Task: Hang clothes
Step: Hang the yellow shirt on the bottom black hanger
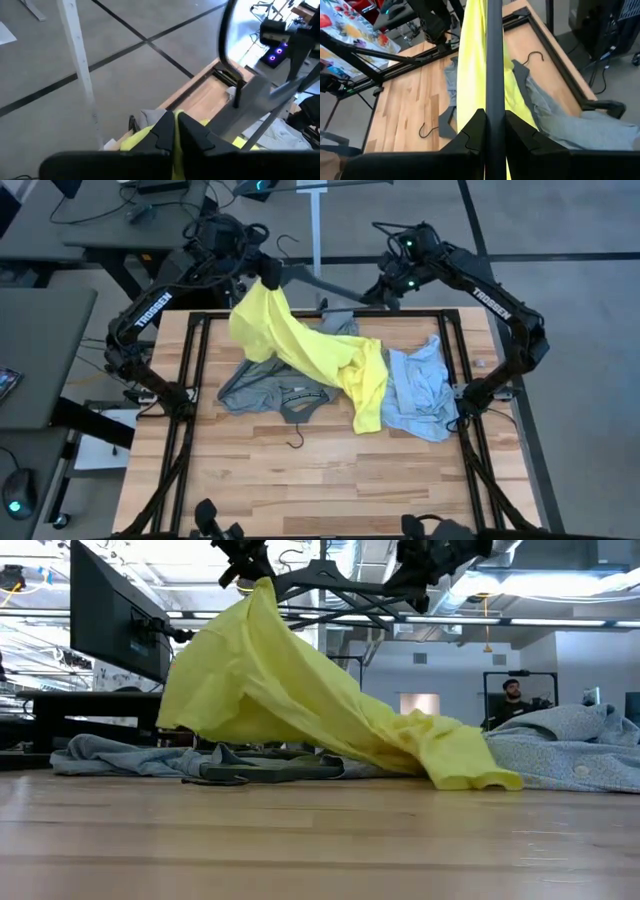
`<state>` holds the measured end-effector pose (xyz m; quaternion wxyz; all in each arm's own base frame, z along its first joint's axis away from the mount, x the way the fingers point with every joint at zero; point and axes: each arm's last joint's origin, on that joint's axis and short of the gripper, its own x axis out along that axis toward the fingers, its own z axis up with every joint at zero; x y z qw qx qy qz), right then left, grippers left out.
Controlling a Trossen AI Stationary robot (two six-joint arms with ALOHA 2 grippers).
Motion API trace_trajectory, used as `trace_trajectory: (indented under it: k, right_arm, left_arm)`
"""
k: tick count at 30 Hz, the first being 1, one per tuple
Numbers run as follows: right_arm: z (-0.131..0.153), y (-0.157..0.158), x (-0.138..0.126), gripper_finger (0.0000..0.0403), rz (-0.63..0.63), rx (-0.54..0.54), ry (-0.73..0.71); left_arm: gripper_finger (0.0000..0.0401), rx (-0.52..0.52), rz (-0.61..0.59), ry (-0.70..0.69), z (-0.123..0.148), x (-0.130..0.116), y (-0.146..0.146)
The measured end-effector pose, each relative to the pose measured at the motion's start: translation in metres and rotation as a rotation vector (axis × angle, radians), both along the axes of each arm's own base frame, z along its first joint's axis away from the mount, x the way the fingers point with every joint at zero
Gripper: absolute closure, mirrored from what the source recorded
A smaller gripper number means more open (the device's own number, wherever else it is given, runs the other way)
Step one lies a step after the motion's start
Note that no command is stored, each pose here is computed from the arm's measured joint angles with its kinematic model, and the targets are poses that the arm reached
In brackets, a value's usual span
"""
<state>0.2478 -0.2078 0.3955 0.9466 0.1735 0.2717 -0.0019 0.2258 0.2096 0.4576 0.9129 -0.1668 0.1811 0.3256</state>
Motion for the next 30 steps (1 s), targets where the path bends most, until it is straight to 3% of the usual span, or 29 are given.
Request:
trace_trajectory:
  k: [7,18,24,30]
  right_arm:
    - [-0.013,-0.001,0.021,0.0372,-0.002,0.010,0.021]
    - [-0.014,0.008,0.032,0.0373,-0.005,0.011,0.030]
    - [-0.013,0.011,0.034,0.0373,-0.012,-0.013,0.036]
    - [-0.018,0.015,0.026,0.0373,0.016,0.016,0.118]
  left_arm:
    - [0.0397,0.036,-0.073,0.029,0.002,0.000,-0.006]
    - [0.0288,0.136,-0.202,0.190,-0.008,0.005,-0.009]
    - [0.0281,0.201,-0.179,0.258,-0.002,-0.007,-0.015]
    - [0.0282,0.047,-0.237,0.324,-0.015,-0.011,-0.024]
